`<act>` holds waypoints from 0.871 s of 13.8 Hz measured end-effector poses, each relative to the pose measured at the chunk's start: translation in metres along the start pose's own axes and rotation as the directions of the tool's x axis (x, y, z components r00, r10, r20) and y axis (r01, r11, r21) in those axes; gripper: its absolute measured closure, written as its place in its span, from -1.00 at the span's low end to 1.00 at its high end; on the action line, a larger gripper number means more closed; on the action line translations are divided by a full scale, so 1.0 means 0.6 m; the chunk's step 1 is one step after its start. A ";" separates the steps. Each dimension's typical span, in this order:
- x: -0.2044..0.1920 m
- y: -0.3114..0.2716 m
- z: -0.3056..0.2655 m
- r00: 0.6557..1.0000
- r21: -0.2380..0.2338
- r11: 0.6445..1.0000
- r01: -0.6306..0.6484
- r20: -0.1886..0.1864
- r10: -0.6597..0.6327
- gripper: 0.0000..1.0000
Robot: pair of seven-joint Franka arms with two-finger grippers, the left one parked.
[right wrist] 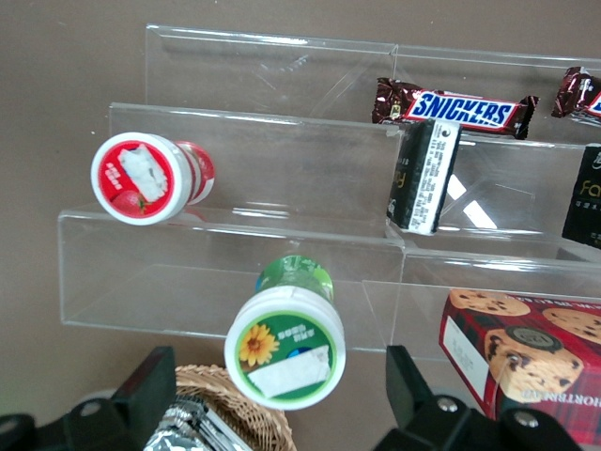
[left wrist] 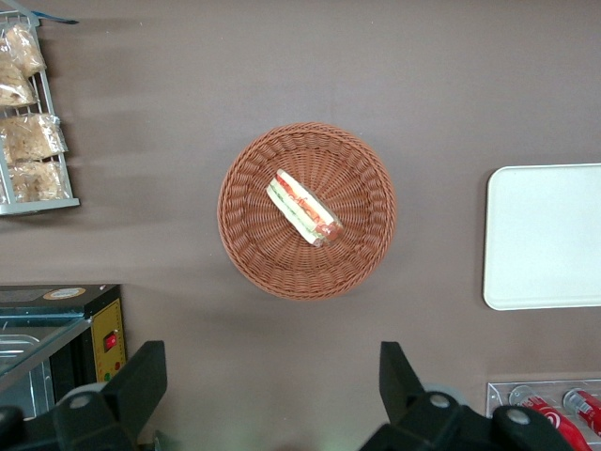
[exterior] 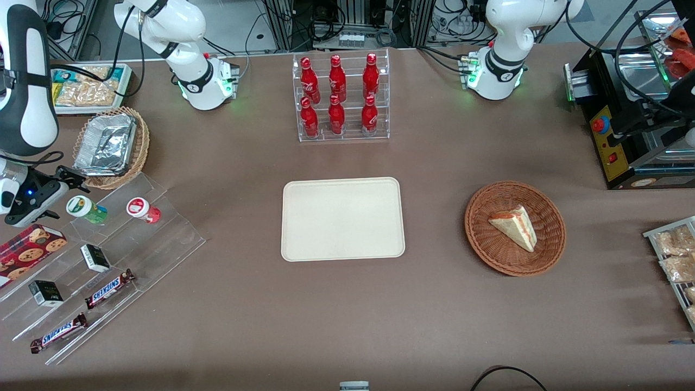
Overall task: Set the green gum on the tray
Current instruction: 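Lower the right gripper and close it around the green gum bottle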
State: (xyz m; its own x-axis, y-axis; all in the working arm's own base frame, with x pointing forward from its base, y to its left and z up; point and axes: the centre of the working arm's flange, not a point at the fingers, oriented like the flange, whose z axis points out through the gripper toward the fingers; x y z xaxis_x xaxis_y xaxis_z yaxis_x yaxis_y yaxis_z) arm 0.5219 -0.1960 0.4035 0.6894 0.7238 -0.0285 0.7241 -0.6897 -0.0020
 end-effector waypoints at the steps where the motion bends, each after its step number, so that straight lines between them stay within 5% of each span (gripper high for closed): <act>1: 0.000 0.000 0.009 1.000 -0.005 1.000 0.000 -0.002 0.000 -0.99; 6: 0.002 0.000 0.035 1.000 -0.009 1.000 0.007 -0.001 -0.007 -0.91; 10: 0.002 0.001 0.038 1.000 -0.012 1.000 0.025 -0.002 -0.025 -0.17; 12: 0.002 0.001 0.037 1.000 -0.011 1.000 0.026 -0.002 -0.026 -0.18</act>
State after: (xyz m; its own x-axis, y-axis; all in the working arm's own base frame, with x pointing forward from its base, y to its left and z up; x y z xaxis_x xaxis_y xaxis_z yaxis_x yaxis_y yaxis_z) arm 0.5228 -0.1957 0.3813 0.6705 0.7414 -0.0269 0.7418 -0.6706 0.0087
